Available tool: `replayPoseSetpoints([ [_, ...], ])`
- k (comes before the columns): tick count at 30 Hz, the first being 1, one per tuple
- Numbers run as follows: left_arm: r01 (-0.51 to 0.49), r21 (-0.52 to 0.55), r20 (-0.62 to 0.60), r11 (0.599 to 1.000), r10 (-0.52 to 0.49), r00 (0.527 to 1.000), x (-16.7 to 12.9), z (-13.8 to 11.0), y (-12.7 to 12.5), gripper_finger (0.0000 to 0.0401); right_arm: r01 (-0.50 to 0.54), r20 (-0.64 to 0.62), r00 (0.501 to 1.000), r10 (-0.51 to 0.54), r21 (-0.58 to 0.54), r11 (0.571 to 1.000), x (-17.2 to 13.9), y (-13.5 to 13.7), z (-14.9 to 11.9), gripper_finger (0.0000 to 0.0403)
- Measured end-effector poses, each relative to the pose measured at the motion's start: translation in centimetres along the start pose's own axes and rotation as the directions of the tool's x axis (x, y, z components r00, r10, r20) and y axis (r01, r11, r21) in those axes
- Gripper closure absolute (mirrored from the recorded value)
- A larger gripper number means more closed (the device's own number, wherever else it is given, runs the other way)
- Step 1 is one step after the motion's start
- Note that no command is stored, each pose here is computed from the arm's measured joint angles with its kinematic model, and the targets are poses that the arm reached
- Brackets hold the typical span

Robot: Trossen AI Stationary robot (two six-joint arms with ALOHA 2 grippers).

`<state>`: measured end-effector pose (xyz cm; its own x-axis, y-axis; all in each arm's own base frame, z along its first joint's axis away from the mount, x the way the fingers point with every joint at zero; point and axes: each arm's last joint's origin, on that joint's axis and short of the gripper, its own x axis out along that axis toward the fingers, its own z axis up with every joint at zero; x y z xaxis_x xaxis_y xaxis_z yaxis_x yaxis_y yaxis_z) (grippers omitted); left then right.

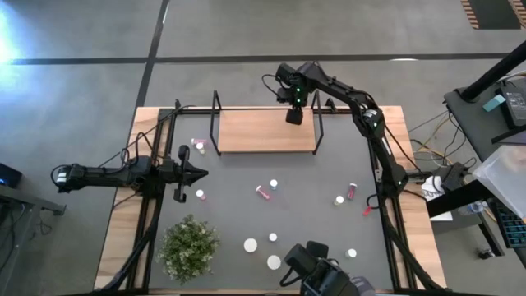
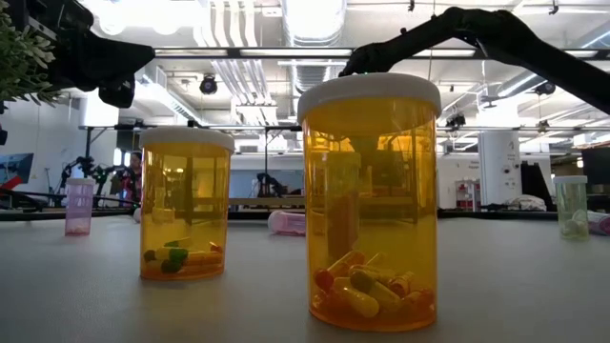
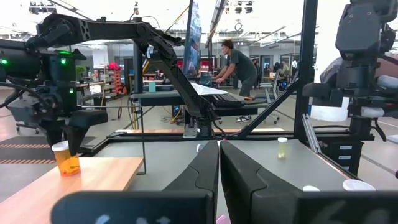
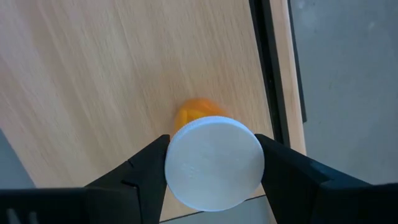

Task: Pick and place medicine bottles onto shelf by color
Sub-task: Put the top right orange pill bottle on the shelf

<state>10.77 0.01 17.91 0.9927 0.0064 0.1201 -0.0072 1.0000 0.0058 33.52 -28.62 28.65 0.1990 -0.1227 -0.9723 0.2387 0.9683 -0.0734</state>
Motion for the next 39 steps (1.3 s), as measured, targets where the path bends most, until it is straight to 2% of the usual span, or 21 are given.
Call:
replayPoseSetpoints([
  [23, 0.000, 0.000, 0.000, 1.000, 0.000, 1.000, 0.00, 0.00, 0.00, 0.0401, -0.006, -0.037, 0.999, 0.005, -0.018, 1.000, -0.01, -0.14, -0.46, 0.0193],
  [35, 0.000, 0.000, 0.000, 1.000, 0.000, 1.000, 0.00, 0.00, 0.00, 0.0401, 0.012, -0.036, 0.999, -0.008, 0.092, 0.996, 0.00, -0.21, -0.41, 0.0192],
  [39, 0.000, 0.000, 0.000, 1.000, 0.000, 1.000, 0.00, 0.00, 0.00, 0.0401, 0.012, -0.037, 0.999, -0.008, 0.113, 0.994, 0.07, -0.22, -0.41, 0.0174],
])
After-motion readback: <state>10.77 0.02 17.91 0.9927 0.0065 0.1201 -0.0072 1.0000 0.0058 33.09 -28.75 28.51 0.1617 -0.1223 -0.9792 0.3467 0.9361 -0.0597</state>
